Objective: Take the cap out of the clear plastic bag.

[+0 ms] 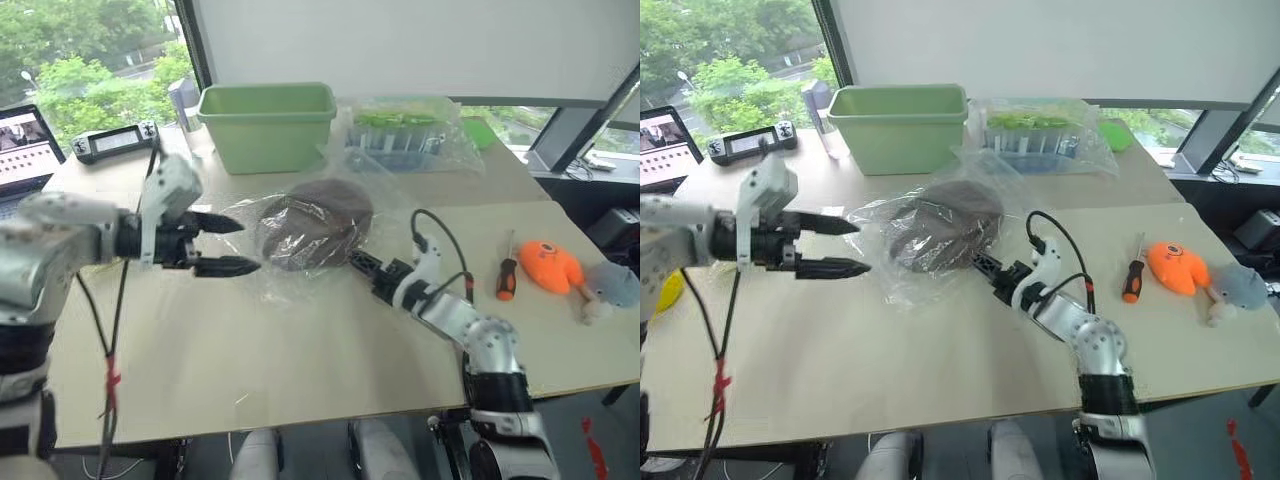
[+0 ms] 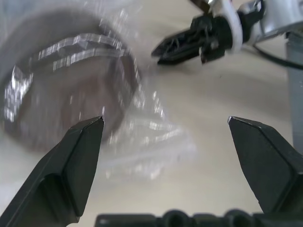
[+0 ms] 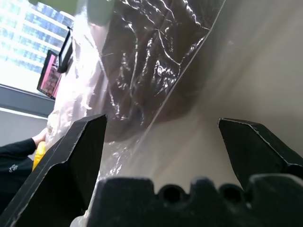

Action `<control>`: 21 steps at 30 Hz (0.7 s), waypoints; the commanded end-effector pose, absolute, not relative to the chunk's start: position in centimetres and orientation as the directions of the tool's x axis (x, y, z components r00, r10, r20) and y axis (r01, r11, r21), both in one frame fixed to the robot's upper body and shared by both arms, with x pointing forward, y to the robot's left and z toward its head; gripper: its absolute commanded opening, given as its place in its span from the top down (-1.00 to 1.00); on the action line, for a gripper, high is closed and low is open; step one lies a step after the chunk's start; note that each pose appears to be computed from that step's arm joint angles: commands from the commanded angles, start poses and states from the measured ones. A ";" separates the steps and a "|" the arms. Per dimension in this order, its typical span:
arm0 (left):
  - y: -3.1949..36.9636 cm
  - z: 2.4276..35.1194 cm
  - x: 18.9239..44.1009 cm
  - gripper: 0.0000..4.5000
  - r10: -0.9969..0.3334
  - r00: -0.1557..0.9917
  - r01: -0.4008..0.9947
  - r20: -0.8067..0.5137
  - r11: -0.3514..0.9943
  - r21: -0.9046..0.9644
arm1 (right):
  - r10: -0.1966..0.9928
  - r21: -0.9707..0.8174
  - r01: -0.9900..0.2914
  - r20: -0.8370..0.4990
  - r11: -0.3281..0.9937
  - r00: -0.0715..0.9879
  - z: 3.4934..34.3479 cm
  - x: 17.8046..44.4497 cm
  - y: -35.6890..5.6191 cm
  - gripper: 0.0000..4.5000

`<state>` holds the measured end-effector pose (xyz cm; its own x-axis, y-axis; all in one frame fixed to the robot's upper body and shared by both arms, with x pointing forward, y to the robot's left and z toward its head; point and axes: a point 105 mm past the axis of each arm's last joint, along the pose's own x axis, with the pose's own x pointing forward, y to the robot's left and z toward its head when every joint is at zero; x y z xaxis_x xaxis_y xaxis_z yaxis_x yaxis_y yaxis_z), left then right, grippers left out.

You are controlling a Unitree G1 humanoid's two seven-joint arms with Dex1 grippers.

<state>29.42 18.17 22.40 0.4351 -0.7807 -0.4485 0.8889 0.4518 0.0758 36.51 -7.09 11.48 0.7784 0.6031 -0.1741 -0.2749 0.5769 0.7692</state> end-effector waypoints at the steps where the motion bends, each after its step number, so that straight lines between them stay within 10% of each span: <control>1: 19.0 24.1 29.2 -1.00 -0.758 0.504 0.861 -0.413 0.481 0.168 | 0.659 0.763 -0.359 -0.114 0.537 0.743 12.6 37.7 -4.7 -0.99; 9: 21.5 22.7 28.0 -1.00 -0.716 0.572 0.814 -0.400 0.555 0.171 | 0.672 0.787 -0.347 -0.113 0.511 0.732 11.6 41.0 -2.4 -0.99; 21: 24.2 21.0 26.9 -1.00 -0.694 0.599 0.793 -0.400 0.583 0.176 | 0.658 0.736 -0.397 -0.087 0.549 0.748 12.1 42.1 -3.6 0.81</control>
